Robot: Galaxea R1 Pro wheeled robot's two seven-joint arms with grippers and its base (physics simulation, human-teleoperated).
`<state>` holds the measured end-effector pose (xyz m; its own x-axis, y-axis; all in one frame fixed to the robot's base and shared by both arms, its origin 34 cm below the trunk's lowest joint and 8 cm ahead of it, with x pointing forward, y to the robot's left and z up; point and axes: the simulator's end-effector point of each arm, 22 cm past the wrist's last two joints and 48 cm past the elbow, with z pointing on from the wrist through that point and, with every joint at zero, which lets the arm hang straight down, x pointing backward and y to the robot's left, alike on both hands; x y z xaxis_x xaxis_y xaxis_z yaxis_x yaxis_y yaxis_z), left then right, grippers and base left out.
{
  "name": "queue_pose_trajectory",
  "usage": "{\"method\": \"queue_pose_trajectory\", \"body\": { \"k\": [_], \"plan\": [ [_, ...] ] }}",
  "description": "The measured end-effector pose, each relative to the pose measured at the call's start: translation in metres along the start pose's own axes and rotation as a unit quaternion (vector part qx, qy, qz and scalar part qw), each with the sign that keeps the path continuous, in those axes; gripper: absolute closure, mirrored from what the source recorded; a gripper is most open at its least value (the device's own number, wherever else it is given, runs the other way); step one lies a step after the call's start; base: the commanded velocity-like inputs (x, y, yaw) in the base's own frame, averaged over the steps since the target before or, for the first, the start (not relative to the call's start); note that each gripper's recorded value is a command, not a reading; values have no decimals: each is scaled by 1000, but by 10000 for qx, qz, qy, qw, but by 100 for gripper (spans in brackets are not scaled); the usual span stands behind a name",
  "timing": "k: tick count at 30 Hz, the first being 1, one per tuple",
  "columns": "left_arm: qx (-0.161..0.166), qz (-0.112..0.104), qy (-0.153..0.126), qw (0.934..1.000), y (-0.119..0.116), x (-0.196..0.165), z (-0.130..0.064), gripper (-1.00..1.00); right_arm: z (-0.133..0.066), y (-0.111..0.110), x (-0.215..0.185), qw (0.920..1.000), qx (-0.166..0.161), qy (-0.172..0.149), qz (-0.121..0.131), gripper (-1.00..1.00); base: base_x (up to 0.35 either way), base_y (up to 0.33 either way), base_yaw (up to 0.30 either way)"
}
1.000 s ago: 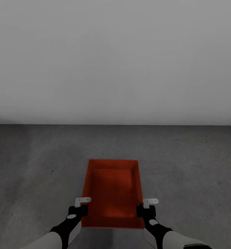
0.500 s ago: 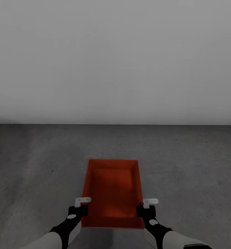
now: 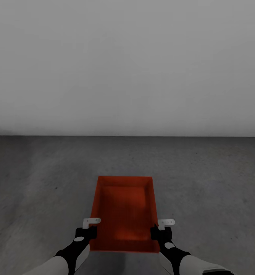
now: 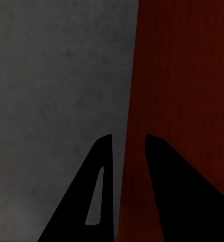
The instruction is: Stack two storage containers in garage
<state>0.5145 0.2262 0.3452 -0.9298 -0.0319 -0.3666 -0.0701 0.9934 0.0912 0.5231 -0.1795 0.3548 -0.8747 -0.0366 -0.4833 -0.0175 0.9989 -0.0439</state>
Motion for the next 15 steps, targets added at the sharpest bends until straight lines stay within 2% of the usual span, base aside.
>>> {"method": "queue_pose_trajectory", "body": {
  "k": [15],
  "plan": [
    [0, 0, -3, 10000, -2, 14, 25, 100, 24, 1, 17, 10000, 1, -2, 3, 100, 0, 0, 0]
  ]
}}
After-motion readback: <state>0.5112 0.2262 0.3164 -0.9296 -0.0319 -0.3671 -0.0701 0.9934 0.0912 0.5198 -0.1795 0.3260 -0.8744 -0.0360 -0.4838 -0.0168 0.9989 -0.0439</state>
